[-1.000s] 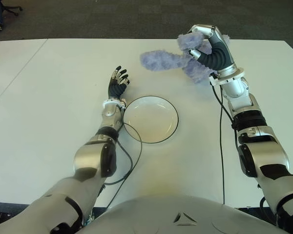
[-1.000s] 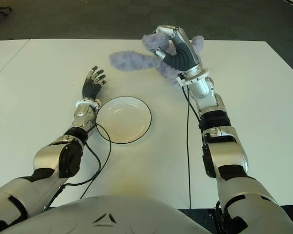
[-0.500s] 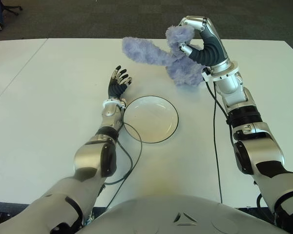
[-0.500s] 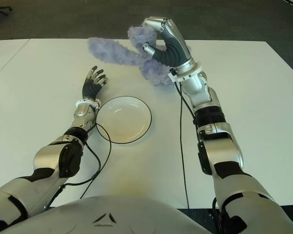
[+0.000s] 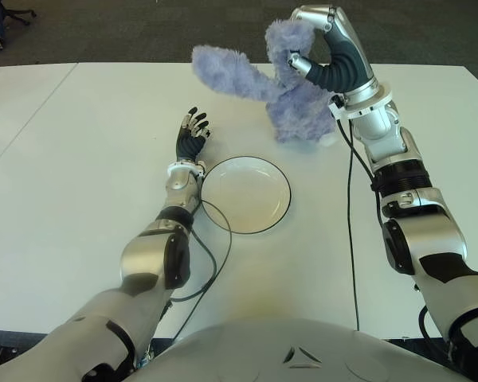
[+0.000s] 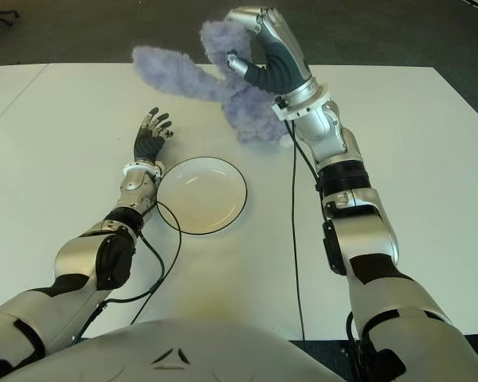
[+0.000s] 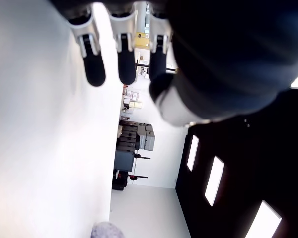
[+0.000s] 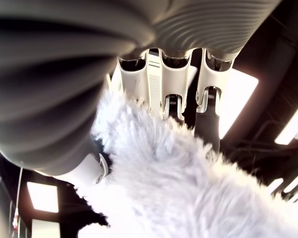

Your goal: Put the doll into the plate.

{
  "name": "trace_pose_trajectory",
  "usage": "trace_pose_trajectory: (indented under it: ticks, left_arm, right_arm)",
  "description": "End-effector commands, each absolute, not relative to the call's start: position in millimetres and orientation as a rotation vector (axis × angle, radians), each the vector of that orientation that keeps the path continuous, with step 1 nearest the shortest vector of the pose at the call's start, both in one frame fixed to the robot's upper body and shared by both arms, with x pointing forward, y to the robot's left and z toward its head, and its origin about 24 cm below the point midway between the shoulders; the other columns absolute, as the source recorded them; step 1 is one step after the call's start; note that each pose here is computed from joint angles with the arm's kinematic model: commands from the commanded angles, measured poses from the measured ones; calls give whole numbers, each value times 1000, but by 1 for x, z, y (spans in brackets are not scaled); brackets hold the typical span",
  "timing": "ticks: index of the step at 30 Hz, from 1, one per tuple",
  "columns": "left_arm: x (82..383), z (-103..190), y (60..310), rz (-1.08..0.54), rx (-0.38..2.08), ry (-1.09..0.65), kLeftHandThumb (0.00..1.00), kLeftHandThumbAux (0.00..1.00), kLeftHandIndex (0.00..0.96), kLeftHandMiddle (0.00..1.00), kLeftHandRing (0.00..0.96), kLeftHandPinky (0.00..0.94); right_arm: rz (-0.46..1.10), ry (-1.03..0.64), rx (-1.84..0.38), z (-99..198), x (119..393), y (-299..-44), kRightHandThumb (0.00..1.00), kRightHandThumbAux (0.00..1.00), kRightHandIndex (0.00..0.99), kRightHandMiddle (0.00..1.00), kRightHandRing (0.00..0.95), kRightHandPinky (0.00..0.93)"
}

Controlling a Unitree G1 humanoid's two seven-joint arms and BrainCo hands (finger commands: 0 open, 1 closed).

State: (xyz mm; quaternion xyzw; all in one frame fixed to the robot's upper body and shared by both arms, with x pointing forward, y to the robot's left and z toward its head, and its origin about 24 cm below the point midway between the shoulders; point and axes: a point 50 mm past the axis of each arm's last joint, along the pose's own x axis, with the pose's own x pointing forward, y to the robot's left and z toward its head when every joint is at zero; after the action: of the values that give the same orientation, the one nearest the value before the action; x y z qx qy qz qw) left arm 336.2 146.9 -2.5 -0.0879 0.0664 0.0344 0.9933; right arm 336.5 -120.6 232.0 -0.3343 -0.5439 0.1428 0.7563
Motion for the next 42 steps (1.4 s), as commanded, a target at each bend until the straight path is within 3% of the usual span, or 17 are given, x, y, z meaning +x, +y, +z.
trace_pose_trajectory:
  ticks: [1, 24, 30, 42]
  left_arm:
    - [288, -66, 142, 88, -224, 451, 661, 873, 117, 181, 170, 219]
    - [289, -65, 141, 80, -207, 448, 717, 898, 112, 175, 168, 210]
    - [288, -67, 143, 84, -206, 464, 664, 875, 115, 174, 171, 229]
    - [288, -66, 142, 83, -205, 455, 661, 884, 119, 174, 167, 213]
  right_arm:
    - [290, -1209, -728, 239, 339, -119, 706, 712, 439, 879, 875, 872]
    - [267, -1230, -725, 263, 346, -117, 709, 711, 438, 884, 868, 855]
    - [289, -1196, -726, 272, 348, -116, 711, 711, 438, 885, 867, 875]
    - [316, -1189, -692, 284, 346, -114, 715, 709, 438, 876, 866, 867]
